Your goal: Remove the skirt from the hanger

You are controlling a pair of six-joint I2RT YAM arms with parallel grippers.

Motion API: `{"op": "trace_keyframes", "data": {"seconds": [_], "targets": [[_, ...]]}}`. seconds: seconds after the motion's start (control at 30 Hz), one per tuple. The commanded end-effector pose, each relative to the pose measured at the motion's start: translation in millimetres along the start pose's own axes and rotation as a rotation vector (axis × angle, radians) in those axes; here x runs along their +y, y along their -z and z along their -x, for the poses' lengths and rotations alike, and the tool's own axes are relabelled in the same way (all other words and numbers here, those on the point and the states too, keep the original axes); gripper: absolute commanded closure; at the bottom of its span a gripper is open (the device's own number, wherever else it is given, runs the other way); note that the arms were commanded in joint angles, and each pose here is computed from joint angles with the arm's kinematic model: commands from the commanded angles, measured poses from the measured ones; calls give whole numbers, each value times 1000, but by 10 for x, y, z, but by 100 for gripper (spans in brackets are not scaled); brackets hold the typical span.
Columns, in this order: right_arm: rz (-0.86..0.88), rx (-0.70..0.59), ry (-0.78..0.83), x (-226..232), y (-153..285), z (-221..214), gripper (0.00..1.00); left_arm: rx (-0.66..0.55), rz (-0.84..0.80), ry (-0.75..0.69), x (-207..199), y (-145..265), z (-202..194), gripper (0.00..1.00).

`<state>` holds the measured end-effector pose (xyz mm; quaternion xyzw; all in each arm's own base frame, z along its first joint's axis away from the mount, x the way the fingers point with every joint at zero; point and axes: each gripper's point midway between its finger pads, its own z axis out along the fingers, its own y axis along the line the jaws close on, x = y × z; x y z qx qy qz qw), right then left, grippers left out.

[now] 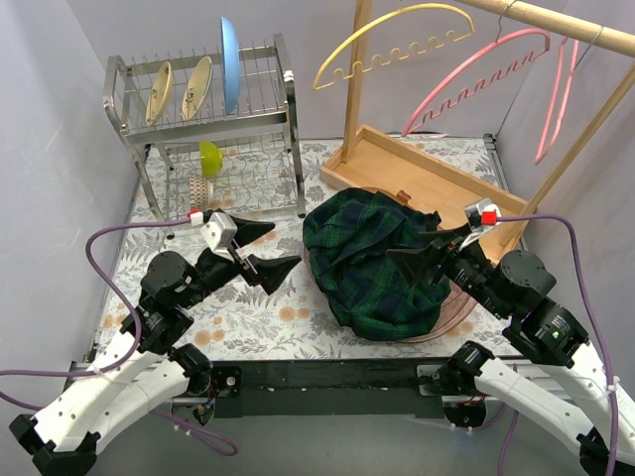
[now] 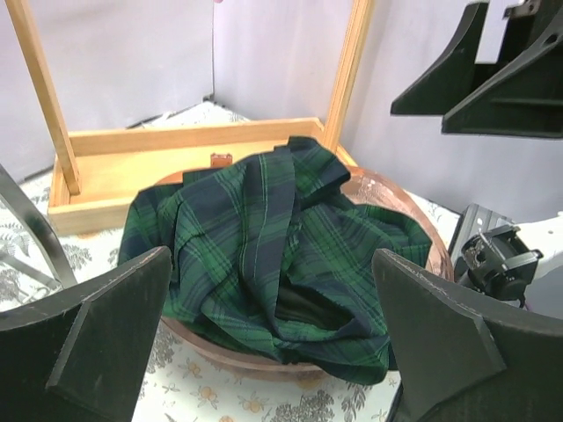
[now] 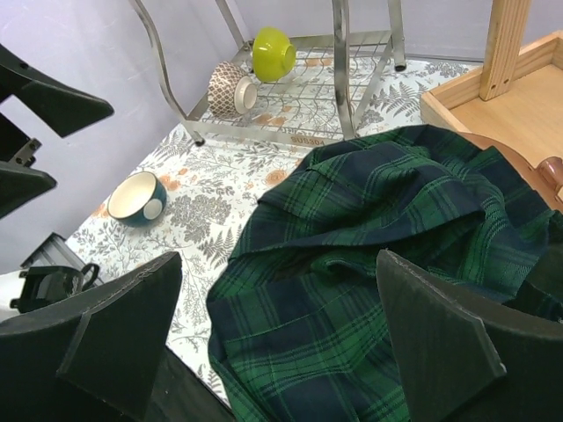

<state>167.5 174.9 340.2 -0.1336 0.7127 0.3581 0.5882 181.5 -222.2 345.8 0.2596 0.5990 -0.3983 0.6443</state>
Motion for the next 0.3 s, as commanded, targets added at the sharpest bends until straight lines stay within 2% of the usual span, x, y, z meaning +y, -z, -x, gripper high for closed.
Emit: {"op": "trace_keyframes", "data": {"seconds": [0.0,0.27], "targets": [[26,-86,-4,61,27,186,2,-36,-12,-22,-22,16,72,2],[58,-91,-5,114,34,189,2,-27,-7,-28,-10,23,48,2]]}}
